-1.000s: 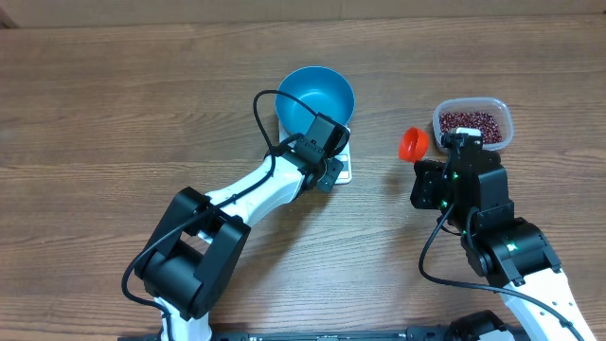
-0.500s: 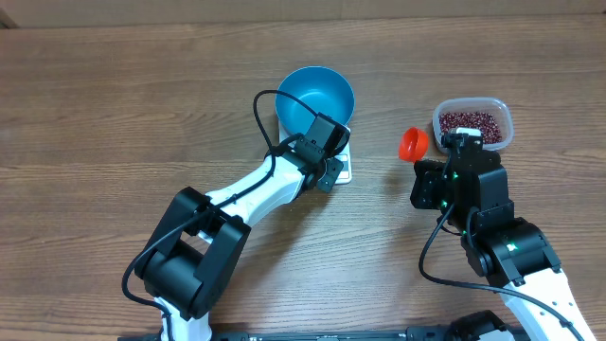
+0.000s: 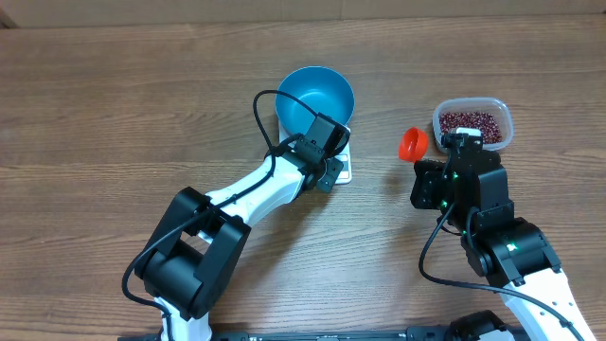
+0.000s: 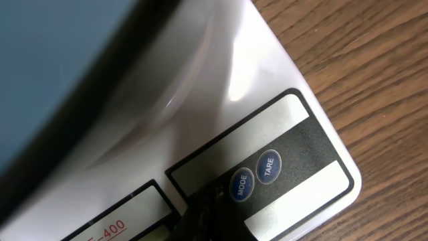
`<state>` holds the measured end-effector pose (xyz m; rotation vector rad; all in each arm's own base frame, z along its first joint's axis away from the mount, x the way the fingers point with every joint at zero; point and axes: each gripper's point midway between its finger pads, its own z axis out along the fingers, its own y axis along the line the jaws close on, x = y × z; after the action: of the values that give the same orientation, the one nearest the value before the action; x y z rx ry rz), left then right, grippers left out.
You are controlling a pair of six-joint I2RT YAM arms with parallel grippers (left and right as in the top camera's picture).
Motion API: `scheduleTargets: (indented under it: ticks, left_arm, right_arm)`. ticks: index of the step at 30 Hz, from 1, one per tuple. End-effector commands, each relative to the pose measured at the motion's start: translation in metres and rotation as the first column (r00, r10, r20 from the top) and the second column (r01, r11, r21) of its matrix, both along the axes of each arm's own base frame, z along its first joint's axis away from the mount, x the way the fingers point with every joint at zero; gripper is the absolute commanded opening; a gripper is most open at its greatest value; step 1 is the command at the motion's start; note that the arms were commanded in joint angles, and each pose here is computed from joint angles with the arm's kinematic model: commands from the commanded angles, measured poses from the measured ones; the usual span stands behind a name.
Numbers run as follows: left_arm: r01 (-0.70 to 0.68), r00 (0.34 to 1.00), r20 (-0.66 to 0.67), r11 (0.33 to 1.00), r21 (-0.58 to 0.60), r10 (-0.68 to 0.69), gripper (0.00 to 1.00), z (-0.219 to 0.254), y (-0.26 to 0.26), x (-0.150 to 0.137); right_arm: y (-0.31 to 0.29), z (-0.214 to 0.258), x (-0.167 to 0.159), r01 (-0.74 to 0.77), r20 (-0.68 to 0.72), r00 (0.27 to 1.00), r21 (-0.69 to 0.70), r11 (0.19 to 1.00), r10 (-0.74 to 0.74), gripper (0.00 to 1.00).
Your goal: Scoop item into bowl and weigh 150g on scale
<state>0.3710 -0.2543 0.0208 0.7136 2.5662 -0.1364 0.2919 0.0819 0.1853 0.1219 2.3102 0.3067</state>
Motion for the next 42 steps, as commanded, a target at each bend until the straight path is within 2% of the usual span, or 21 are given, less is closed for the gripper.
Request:
scheduleTargets:
  ticks: [1,9,16,19,23,31,42]
  left_arm:
    - [-0.005,0.999,-0.046,0.998,0.057,0.007,0.04,-0.025,0.011,-0.011]
    - [-0.004,1.000,-0.025,0.999,0.036,0.005,0.04,-0.010,0.005,-0.005]
    - [0.014,0.992,0.129,0.997,-0.079,-0.004,0.04,0.080,-0.018,0.014]
    - [0.032,0.982,0.186,0.992,-0.121,-0.009,0.04,0.113,-0.023,0.011]
    - [0.038,0.978,0.208,0.990,-0.137,-0.009,0.04,0.132,-0.021,0.005]
    - [0.029,0.990,0.142,0.996,-0.086,-0.017,0.04,0.113,-0.013,-0.004]
    - [0.033,0.999,-0.019,0.999,0.038,-0.032,0.04,0.024,-0.011,-0.010]
  right_arm:
    - [-0.001,0.015,0.005,0.005,0.040,0.999,0.005,1.000,-0.005,0.04]
    - [-0.001,0.015,0.005,0.005,0.039,0.999,0.004,1.000,-0.005,0.04]
    - [-0.001,0.015,0.005,0.005,0.040,0.999,0.005,1.000,-0.005,0.04]
    - [-0.001,0.015,0.005,0.005,0.039,0.999,0.004,1.000,-0.005,0.04]
    - [-0.001,0.015,0.005,0.005,0.041,0.999,0.004,1.000,-0.005,0.04]
    - [-0.001,0.015,0.005,0.005,0.040,0.999,0.004,1.000,-0.005,0.04]
    - [-0.001,0.015,0.005,0.005,0.039,0.999,0.004,1.000,-0.005,0.04]
